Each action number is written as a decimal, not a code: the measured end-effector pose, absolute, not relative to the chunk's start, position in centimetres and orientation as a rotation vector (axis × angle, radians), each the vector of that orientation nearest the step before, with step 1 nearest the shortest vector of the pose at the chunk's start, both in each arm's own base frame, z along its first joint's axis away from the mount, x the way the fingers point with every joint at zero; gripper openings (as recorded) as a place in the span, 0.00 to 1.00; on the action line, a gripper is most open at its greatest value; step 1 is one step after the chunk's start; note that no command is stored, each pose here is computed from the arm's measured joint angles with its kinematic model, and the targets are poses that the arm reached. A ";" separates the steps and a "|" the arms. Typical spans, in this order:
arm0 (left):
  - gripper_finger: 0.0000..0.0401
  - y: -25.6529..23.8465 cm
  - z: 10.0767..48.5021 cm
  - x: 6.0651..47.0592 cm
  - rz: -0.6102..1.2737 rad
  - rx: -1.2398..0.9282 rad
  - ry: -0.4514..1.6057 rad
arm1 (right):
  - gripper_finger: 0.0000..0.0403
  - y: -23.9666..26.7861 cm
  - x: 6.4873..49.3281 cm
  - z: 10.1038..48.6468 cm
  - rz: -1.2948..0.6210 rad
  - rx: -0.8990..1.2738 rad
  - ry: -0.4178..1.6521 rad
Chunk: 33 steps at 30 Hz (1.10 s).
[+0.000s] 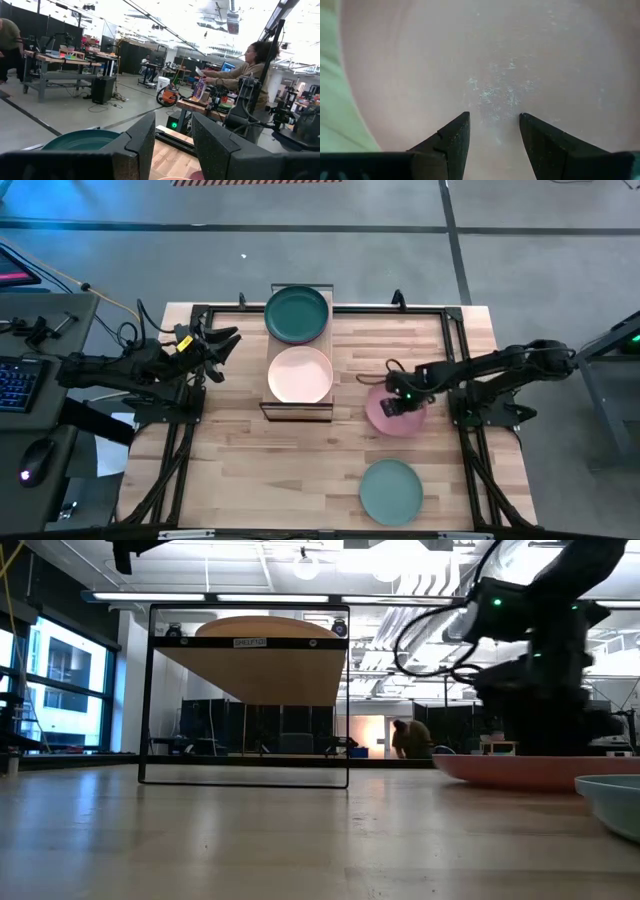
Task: Place and stack plates onto a shelf
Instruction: Stack the light pink plate on top of the dark green plate on the shelf
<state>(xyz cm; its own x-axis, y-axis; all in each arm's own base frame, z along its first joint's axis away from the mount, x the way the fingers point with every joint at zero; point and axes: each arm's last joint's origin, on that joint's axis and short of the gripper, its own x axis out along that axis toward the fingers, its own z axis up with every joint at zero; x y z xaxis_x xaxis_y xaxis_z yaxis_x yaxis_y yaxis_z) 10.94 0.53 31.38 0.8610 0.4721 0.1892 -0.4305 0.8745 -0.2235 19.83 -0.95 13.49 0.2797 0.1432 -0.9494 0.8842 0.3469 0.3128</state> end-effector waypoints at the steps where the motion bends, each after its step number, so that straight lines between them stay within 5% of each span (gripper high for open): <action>1: 0.29 0.5 31.4 10.9 0.476 -0.176 -0.243 | 0.43 -1.3 20.1 13.5 -0.676 1.125 1.157; 8: 0.29 0.5 31.4 10.9 0.476 -0.177 -0.243 | 0.43 -3.7 21.8 14.4 -0.617 1.102 0.914; 12: 0.29 0.5 31.4 10.9 0.476 -0.177 -0.243 | 0.43 -4.7 21.5 17.0 -0.565 1.045 0.935; 20: 0.29 0.5 31.4 10.9 0.476 -0.177 -0.243 | 0.43 -6.5 17.5 23.4 -0.786 0.849 1.032; 27: 0.29 0.5 31.4 10.9 0.476 -0.177 -0.243 | 0.43 -7.0 15.3 19.3 -0.798 0.957 1.168; 33: 0.29 0.5 31.4 10.9 0.476 -0.177 -0.243 | 0.43 -7.0 15.4 16.3 -0.712 1.087 1.048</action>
<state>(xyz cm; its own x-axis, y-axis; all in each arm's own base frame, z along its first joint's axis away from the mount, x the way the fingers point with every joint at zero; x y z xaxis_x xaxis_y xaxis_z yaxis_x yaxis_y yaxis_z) 10.94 0.53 31.38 0.8608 0.4723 0.1896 -0.4303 0.8744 -0.2241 15.35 -7.01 16.28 0.3673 0.0240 -0.9298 0.8735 0.3344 0.3537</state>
